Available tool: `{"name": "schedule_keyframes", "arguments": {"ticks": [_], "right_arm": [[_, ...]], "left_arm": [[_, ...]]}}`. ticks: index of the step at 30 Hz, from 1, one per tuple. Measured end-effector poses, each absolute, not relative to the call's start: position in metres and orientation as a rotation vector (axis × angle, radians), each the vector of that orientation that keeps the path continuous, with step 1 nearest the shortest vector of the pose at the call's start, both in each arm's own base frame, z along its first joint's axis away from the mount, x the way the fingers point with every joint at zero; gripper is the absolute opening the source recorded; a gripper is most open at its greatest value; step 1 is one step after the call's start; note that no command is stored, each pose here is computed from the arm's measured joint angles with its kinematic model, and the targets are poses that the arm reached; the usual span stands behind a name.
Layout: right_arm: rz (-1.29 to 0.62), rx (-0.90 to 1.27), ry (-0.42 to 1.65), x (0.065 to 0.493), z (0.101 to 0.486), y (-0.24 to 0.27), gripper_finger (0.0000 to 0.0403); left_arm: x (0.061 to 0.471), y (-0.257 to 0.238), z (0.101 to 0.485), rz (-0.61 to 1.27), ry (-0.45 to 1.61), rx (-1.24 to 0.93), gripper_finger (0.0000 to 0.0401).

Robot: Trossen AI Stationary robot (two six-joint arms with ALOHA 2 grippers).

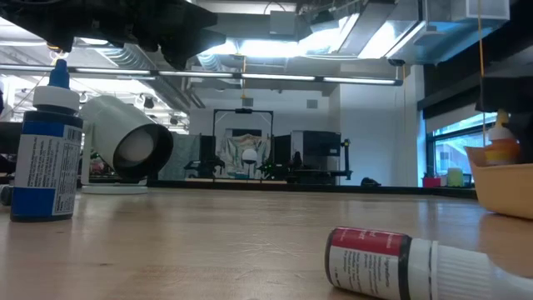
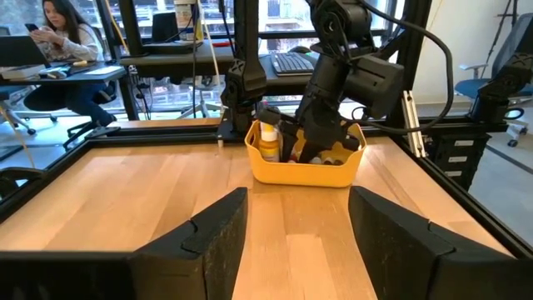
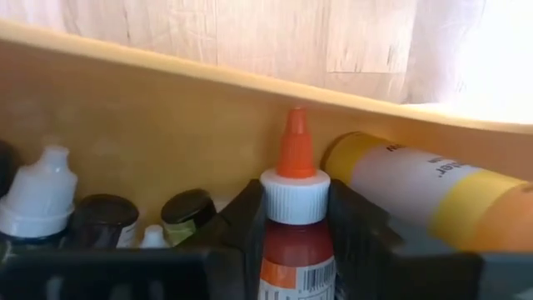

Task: Pick & Place food coloring
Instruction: Put the large orange food coloring bottle into the yellow bin

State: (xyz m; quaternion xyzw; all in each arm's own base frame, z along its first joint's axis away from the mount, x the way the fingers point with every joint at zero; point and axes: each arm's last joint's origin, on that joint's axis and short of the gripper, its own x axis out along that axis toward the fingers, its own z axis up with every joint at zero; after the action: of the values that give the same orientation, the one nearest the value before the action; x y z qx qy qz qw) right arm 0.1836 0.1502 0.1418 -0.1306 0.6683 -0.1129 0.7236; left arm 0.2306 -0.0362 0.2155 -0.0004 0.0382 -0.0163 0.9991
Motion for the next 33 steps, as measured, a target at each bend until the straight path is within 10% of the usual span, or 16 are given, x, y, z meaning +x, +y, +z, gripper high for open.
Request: {"name": "schedule_keyframes", "arguments": {"ticks": [21,33], "right_arm": [[-0.347,-0.241,1.271,0.185,0.194,0.168,0.0114],[-0.421,-0.157,0.74,0.173,0.253,0.16,0.0113]], "left_arm": [[0.231,-0.036,0.215,-0.035,0.077,-0.001,0.0202],[0.231,-0.036,0.216,-0.036,0.076,-0.001,0.0207]]}}
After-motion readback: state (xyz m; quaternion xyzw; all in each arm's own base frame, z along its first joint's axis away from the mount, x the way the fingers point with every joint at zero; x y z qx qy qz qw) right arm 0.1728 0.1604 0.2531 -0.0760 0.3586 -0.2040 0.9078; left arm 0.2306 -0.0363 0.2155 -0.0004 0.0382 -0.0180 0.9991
